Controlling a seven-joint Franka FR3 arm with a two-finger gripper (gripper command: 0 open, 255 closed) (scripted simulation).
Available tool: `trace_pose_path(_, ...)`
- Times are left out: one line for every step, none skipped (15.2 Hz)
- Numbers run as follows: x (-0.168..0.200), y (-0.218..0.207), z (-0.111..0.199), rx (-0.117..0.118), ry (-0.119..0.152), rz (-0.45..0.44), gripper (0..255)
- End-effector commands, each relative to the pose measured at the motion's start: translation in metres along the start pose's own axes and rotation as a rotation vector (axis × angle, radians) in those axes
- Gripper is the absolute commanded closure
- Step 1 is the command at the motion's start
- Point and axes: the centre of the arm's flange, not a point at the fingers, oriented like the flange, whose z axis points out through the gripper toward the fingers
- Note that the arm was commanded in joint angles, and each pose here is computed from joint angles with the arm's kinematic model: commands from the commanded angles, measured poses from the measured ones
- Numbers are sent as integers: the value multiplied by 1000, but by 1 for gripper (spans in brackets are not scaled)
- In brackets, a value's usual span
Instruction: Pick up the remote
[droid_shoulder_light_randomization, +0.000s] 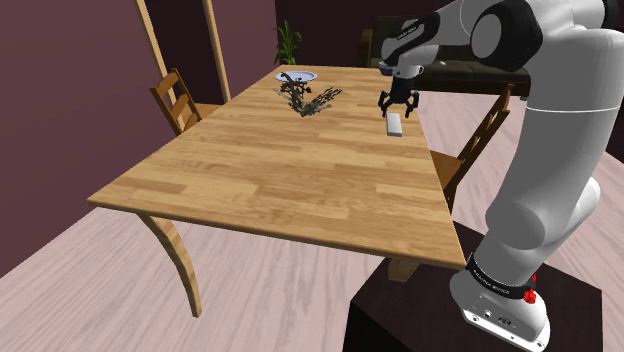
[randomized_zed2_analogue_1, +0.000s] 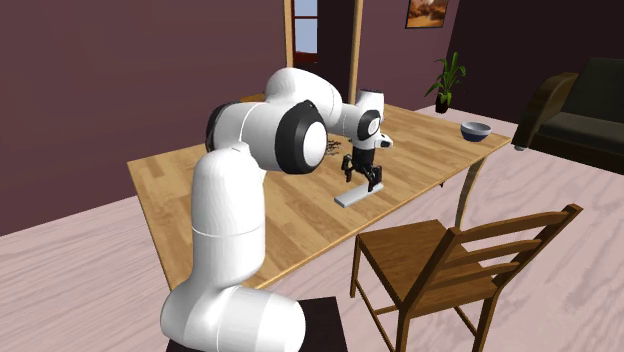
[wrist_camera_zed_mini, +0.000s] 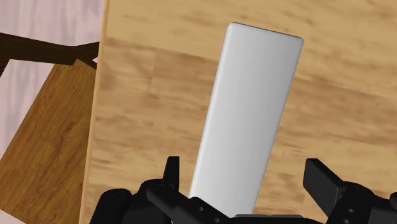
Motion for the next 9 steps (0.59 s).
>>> trace_pose_path(2,1,11,0,0,1,0)
trace_pose_path(2,1,16,0,0,1,0)
trace_pose_path(2,1,21,0,0,1,0)
trace_pose_path(2,1,30,0,0,1,0)
trace_pose_path(2,1,30,0,0,1,0)
trace_pose_path(2,1,30,0,0,1,0)
trace_pose_path(2,1,30,0,0,1,255)
trace_pose_path(2,1,30,0,0,1,255)
trace_pose_path(2,1,30,0,0,1,255)
